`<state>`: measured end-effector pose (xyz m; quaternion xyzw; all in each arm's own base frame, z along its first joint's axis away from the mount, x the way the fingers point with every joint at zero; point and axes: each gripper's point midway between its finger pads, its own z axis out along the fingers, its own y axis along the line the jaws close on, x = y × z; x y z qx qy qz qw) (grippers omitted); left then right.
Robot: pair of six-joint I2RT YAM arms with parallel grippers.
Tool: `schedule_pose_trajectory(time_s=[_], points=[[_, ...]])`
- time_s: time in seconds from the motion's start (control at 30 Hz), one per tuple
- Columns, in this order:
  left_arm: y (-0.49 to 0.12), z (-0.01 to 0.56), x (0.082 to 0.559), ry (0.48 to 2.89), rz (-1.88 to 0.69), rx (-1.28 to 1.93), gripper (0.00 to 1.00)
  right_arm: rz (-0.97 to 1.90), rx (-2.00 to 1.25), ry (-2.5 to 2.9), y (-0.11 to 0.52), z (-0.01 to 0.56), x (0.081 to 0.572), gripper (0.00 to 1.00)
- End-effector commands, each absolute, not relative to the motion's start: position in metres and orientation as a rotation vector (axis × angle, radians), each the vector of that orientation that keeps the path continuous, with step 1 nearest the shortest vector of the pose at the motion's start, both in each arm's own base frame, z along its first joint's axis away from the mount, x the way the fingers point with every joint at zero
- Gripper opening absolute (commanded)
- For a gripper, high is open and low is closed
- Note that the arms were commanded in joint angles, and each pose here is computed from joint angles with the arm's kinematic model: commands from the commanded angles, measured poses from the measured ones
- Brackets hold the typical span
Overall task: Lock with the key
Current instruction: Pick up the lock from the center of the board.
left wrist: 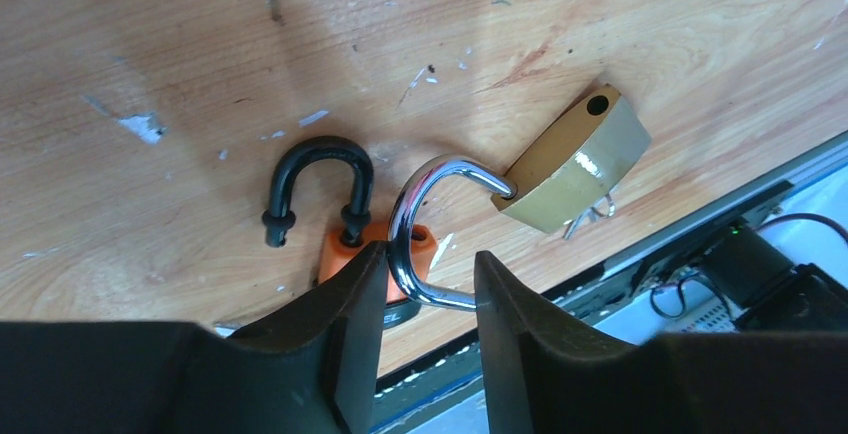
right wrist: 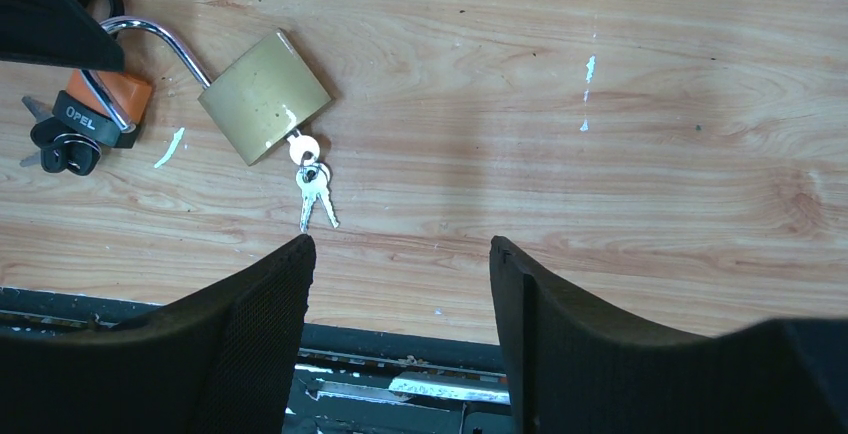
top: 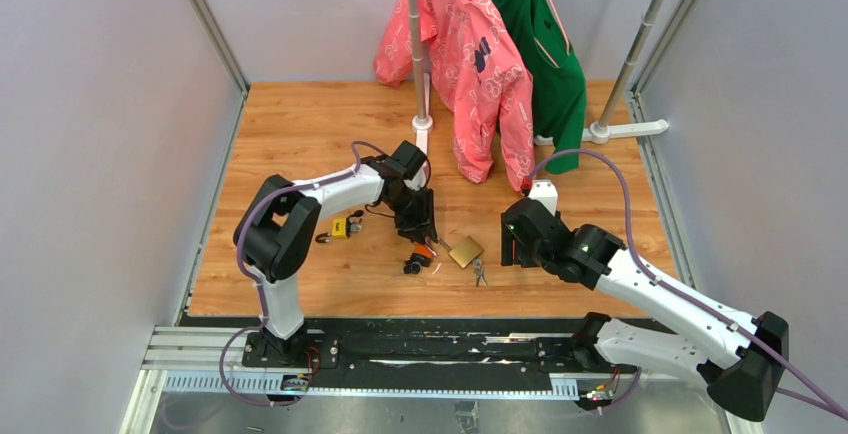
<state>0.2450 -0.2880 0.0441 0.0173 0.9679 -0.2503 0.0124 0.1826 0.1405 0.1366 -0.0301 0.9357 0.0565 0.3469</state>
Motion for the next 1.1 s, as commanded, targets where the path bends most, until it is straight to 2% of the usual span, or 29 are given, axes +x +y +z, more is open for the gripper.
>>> schedule_pose_trajectory(time_s=[0.0, 0.17, 0.23, 0.37, 0.6, 0.83, 0.97, 1.0, 1.07], points=[[-0.298, 0.04, 0.245, 3.01, -0.864, 0.053, 0.39, 0.095, -0.05, 2.437, 0.131, 0.132, 0.182, 0.67], [-0.303, 0.04, 0.247, 3.009, -0.896, 0.05, 0.19, 0.107, -0.044, 2.445, 0.133, 0.131, 0.182, 0.68], [-0.303, 0.042, 0.251, 3.0, -0.875, 0.061, 0.01, 0.154, -0.034, 2.465, 0.14, 0.128, 0.181, 0.68], [-0.301, 0.059, 0.263, 2.934, -0.84, 0.145, 0.0, 0.346, 0.04, 2.548, 0.158, 0.112, 0.176, 0.7], [-0.3, 0.115, 0.278, 2.634, -0.879, 0.413, 0.0, 0.801, 0.096, 2.517, 0.183, 0.104, 0.189, 0.72], [-0.304, 0.131, 0.261, 2.551, -0.988, 0.623, 0.0, 1.062, -0.247, 2.388, 0.223, 0.108, 0.207, 0.71], [-0.3, 0.124, 0.257, 2.573, -0.972, 0.658, 0.0, 1.04, -0.403, 2.272, 0.244, 0.12, 0.231, 0.65], [-0.299, 0.122, 0.256, 2.583, -0.964, 0.66, 0.0, 0.992, -0.457, 2.228, 0.249, 0.122, 0.239, 0.59], [-0.299, 0.12, 0.256, 2.597, -0.958, 0.663, 0.0, 0.856, -0.534, 2.171, 0.256, 0.121, 0.251, 0.55]])
